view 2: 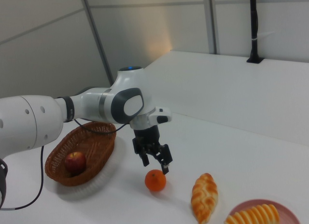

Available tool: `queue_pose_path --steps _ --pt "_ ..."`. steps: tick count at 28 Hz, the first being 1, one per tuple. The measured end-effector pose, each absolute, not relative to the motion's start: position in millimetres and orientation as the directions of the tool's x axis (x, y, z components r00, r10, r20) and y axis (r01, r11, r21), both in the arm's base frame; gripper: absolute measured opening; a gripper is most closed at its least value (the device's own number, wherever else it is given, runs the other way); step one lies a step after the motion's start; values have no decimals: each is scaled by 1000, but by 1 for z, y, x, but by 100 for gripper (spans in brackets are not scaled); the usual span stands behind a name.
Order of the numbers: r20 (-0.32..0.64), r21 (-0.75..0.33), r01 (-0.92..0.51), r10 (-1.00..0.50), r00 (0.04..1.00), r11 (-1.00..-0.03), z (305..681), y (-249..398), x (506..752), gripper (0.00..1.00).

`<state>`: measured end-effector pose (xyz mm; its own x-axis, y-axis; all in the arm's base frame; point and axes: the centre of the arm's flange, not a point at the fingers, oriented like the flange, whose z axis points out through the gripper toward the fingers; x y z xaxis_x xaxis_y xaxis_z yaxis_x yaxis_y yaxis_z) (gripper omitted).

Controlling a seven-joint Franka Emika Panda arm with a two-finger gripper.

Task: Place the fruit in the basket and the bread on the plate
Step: 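Move to the orange and close the gripper around it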

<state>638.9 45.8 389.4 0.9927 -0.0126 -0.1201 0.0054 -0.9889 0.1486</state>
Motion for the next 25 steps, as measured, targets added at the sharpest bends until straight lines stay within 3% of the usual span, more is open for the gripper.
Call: queue_pose_path --steps 15,25 --pt "-137 155 11 -10 991 -988 338 94 632 100" --pt "-93 163 -20 -35 995 -986 335 75 641 100"
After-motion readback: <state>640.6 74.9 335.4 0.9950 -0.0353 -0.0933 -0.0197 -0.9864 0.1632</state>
